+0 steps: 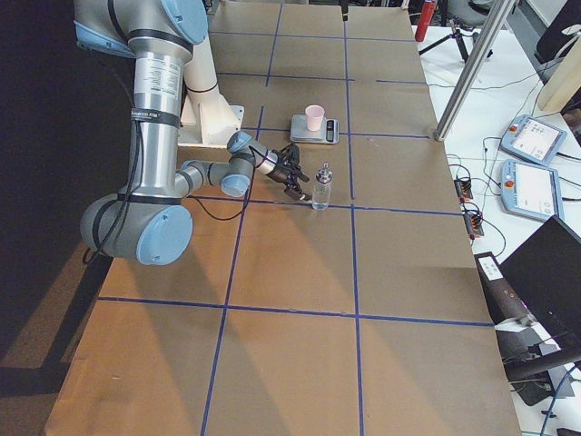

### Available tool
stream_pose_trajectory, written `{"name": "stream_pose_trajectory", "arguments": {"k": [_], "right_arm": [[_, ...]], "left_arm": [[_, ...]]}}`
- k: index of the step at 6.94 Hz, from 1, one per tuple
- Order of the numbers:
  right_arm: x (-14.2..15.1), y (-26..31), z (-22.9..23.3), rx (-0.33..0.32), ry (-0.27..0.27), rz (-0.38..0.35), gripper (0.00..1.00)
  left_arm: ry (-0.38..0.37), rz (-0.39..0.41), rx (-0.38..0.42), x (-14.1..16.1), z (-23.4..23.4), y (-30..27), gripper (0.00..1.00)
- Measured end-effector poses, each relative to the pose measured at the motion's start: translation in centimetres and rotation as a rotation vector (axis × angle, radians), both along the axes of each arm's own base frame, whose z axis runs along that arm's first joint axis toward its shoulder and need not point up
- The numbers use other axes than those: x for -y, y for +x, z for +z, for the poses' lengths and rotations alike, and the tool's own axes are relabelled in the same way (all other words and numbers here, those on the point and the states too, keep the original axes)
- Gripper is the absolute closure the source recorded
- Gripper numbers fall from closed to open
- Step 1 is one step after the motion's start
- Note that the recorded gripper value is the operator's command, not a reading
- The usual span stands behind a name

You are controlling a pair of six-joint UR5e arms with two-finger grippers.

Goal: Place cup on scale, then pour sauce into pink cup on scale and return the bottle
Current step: 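Reach the right gripper to the glass bottle and grasp its neck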

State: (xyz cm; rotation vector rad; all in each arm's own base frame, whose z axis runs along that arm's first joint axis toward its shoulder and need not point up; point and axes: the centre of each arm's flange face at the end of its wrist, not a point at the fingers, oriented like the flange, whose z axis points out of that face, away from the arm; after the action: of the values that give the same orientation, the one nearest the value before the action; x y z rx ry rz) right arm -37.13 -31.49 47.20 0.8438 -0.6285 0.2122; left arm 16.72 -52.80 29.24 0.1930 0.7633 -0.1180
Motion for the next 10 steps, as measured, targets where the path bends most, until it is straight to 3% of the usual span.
{"name": "stream_pose_trajectory", "arguments": {"k": [3, 10], "right_arm": [[1.9, 0.1, 0.9, -0.046, 0.019, 0.02, 0.0], [4.2, -0.8, 0.1, -0.042, 0.029, 0.049, 0.0]], "left_arm": [[0.005, -0.01, -0.001, 0.1, -0.2, -0.5, 0.0], [0.007, -0.012, -0.004, 0.0, -0.4, -0.7, 0.0]]}}
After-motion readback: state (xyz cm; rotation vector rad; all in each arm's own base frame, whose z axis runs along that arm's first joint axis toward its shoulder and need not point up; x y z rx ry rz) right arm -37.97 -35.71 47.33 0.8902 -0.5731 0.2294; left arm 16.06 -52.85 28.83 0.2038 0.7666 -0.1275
